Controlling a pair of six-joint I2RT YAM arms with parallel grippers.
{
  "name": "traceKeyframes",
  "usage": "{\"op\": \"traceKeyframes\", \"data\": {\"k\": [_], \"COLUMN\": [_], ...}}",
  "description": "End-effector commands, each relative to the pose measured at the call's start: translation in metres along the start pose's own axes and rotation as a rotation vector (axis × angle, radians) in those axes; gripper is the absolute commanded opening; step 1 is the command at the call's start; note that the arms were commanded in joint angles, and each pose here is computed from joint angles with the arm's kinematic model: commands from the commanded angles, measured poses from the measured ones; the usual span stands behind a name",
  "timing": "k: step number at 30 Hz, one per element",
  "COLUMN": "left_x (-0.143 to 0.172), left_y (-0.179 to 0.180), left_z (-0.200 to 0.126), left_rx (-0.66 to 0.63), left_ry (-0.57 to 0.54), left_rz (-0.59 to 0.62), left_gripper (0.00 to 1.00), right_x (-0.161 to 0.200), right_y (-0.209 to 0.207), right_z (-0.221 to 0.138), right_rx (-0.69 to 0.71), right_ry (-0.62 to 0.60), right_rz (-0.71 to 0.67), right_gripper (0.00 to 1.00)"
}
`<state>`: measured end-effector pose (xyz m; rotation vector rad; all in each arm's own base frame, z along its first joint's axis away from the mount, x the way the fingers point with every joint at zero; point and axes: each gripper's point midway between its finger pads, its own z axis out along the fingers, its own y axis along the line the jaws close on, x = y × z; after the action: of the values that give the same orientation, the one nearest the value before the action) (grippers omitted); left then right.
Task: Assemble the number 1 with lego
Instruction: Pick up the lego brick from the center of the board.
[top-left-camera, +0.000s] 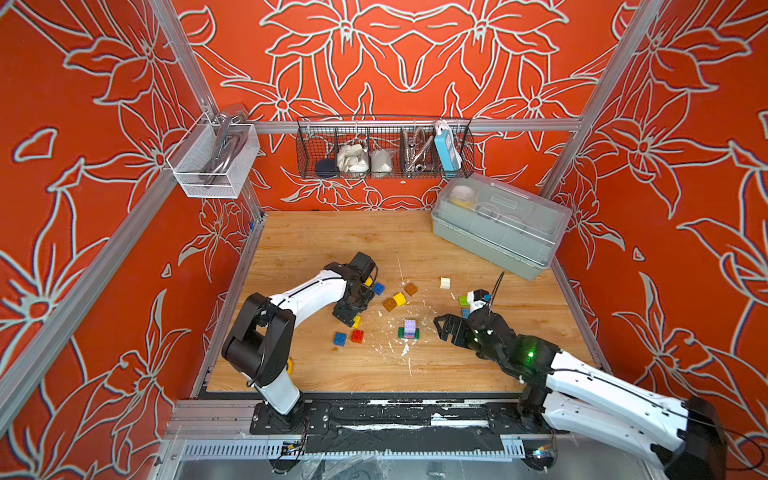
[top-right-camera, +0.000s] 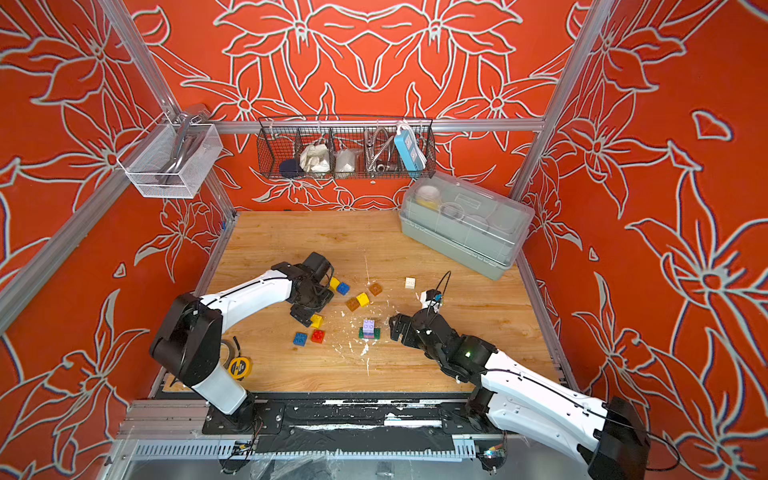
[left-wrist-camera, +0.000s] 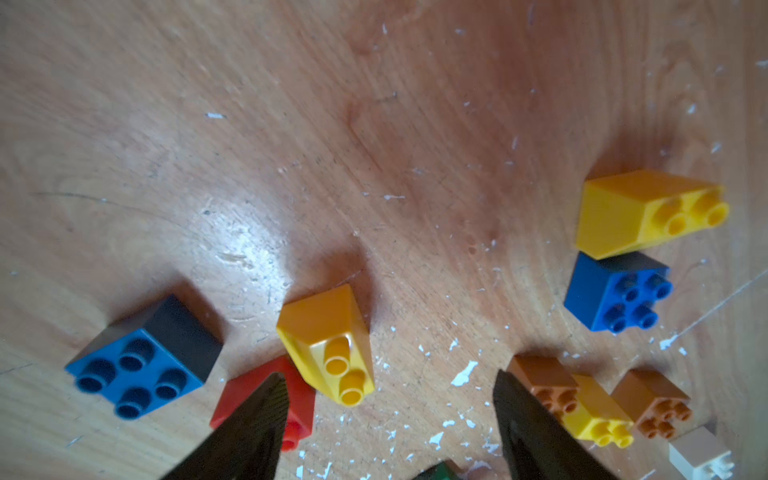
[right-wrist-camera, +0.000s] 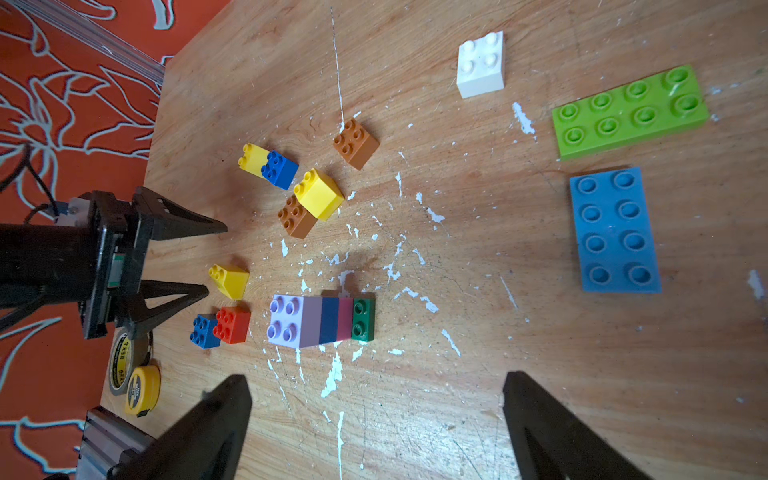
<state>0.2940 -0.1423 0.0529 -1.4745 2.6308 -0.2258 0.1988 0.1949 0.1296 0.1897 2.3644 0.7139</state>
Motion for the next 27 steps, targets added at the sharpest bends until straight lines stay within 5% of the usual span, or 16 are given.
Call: {"op": "traceKeyframes", "data": {"k": [1, 15, 27], "left_x": [0.004, 0.000, 0.027], "left_y": [0.014, 0.019, -0.026], "left_z": [0.008, 0.025, 0.040], "left_rx": [-0.037, -0.077, -0.112], "left_ry": [0.013, 0.027, 0.199], "left_rz": [0.001, 0.102, 0.537], "left_gripper": [0.77, 0.52, 0.37], "right_x": [-0.007, -0.007, -0.007], "right_y": [0.008, 0.008, 0.007], "right_z": [-0.003, -0.002, -0.002], "right_rx": [-0.022, -0.017, -0.017], "right_ry": [-0.017, -0.015, -0.017], "right_rz": [-0.002, 0.002, 0.007], "right_gripper": [1.00, 1.00, 0.99]}}
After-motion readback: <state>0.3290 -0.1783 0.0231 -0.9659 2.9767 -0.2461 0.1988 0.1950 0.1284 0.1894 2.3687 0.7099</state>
